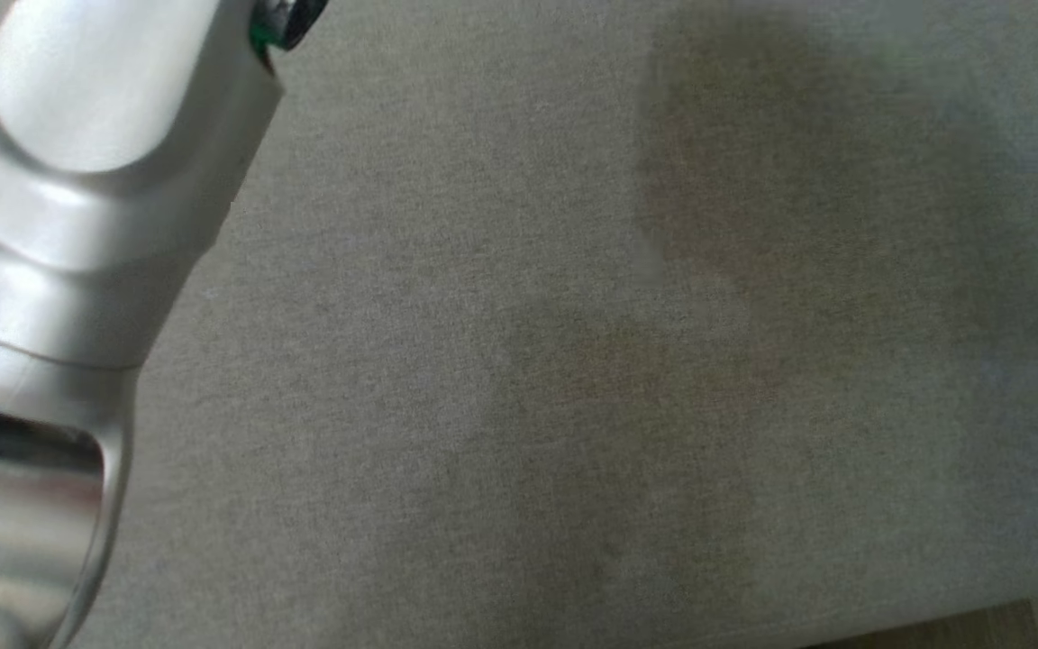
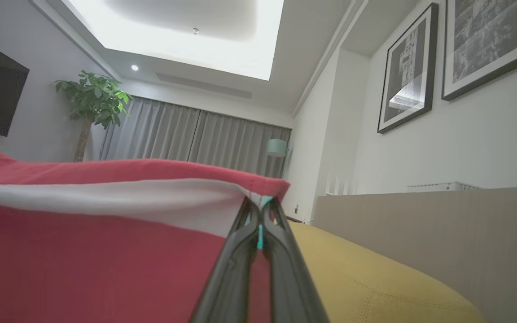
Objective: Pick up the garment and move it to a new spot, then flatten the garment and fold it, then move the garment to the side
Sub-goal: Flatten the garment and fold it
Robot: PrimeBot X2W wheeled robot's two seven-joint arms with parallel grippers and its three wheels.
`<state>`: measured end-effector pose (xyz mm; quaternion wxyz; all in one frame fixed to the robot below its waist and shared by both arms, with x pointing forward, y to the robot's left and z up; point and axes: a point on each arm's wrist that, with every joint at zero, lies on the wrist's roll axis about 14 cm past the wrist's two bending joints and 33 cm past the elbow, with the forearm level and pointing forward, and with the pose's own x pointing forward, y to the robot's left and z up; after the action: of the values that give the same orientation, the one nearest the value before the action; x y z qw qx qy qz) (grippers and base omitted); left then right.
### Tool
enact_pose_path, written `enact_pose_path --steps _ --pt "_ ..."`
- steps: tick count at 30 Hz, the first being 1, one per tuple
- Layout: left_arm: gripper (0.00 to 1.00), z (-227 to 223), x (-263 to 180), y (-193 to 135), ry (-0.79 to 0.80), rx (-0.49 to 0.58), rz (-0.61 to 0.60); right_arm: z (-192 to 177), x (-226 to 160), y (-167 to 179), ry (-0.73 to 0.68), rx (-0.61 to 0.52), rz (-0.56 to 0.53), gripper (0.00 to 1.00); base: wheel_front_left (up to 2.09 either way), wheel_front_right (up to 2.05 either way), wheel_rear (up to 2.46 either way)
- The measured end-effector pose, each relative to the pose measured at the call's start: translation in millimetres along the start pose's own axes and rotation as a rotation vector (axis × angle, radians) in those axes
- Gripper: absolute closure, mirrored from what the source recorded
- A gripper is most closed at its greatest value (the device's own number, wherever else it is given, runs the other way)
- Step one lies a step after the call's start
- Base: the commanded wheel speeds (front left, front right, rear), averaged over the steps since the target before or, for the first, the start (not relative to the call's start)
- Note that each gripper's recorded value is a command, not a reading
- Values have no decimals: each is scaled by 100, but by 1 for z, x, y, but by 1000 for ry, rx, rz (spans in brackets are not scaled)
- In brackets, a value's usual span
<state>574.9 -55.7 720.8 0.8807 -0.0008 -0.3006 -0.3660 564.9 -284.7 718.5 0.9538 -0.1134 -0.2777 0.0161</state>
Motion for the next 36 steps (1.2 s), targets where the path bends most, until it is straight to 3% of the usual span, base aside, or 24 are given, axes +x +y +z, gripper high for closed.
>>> enact_pose_path --steps 5,9,14,24,28,36 --pt "100 -35 -18 -13 88 20 -40 -8 -10 8 19 9 11 100 0 0 0" --pt "100 -88 -73 -52 251 -21 -109 -60 -70 22 202 60 19 100 0 0 0" --pt "100 -144 -178 -105 503 -181 -85 -118 -177 31 484 140 -32 100 0 0 0" --pt "100 -113 -280 -178 647 -355 -49 -97 -300 15 656 149 -134 100 0 0 0" --pt "100 -97 -289 -187 646 -385 -28 -84 -311 11 674 145 -147 100 0 0 0" --pt "100 -100 -233 -153 575 -442 93 -105 -245 23 662 158 -63 100 0 0 0"
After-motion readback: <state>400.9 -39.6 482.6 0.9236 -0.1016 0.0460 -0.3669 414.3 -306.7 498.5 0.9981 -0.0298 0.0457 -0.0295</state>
